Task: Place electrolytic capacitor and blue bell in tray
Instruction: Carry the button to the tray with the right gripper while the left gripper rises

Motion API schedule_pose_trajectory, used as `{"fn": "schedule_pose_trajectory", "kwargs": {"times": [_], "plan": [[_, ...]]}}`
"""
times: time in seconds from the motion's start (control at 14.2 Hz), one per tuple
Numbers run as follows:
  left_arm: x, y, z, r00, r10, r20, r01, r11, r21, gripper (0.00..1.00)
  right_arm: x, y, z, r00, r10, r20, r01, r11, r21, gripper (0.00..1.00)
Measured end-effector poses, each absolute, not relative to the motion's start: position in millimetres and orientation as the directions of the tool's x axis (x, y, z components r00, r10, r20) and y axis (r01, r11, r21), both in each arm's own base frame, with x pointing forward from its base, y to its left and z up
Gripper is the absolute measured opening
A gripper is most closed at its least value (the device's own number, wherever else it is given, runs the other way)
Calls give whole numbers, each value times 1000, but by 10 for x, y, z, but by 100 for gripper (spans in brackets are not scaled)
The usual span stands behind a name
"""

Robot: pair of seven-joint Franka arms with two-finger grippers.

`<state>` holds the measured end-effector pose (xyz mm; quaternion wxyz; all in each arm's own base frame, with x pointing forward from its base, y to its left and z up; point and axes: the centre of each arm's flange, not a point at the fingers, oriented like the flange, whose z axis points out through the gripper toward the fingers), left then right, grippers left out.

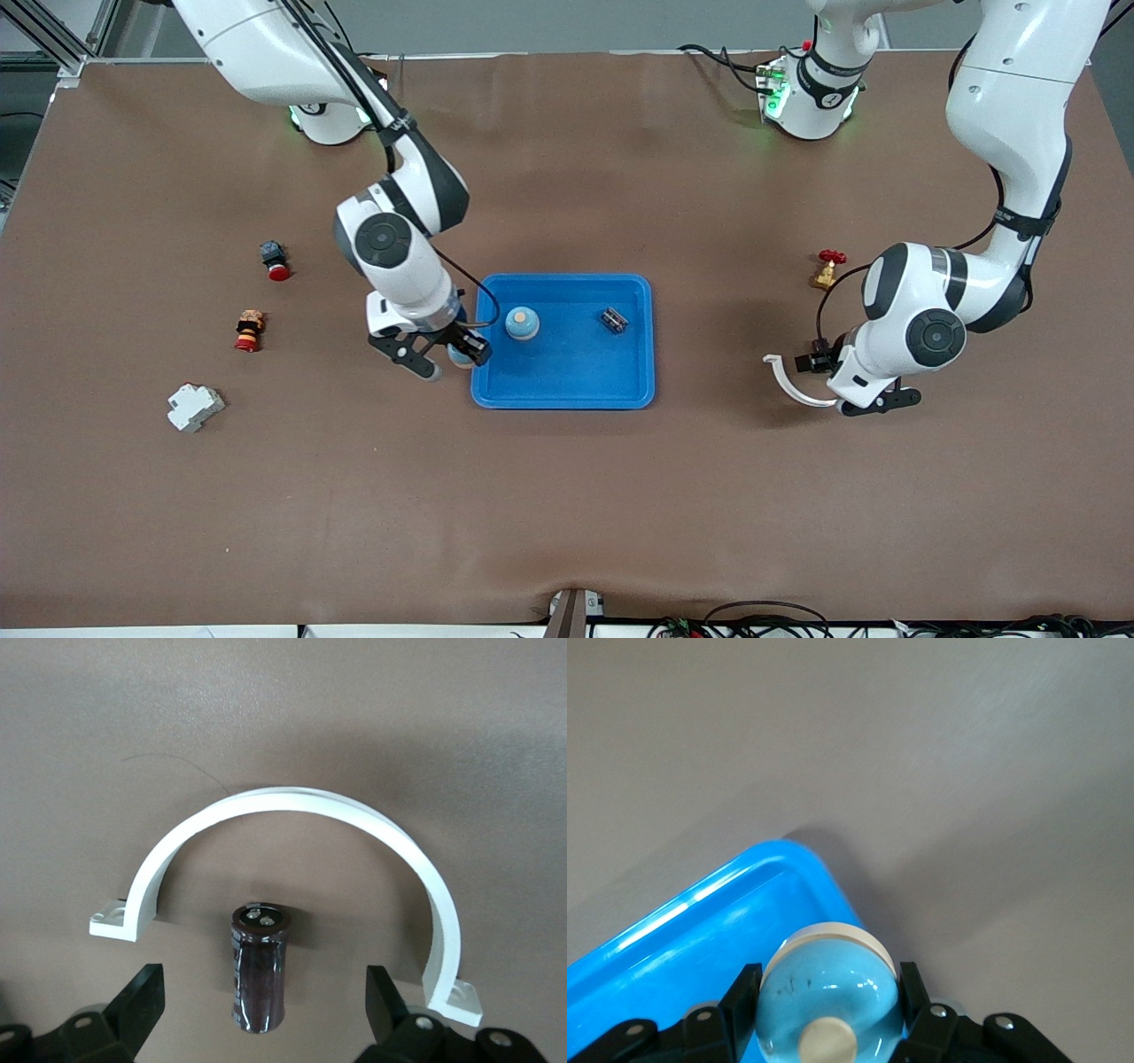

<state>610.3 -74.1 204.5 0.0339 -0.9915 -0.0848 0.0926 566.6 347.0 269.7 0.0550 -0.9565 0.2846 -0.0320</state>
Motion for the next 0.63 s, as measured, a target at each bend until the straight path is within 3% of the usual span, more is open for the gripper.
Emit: {"fn": "schedule_pose_trajectory", "kwargs": {"times": [0.63], "plan": [[6022, -720, 1725, 955, 188, -230, 172, -981, -89, 100, 5682, 3992, 2130, 805, -593, 15, -590, -803, -81, 67]]}}
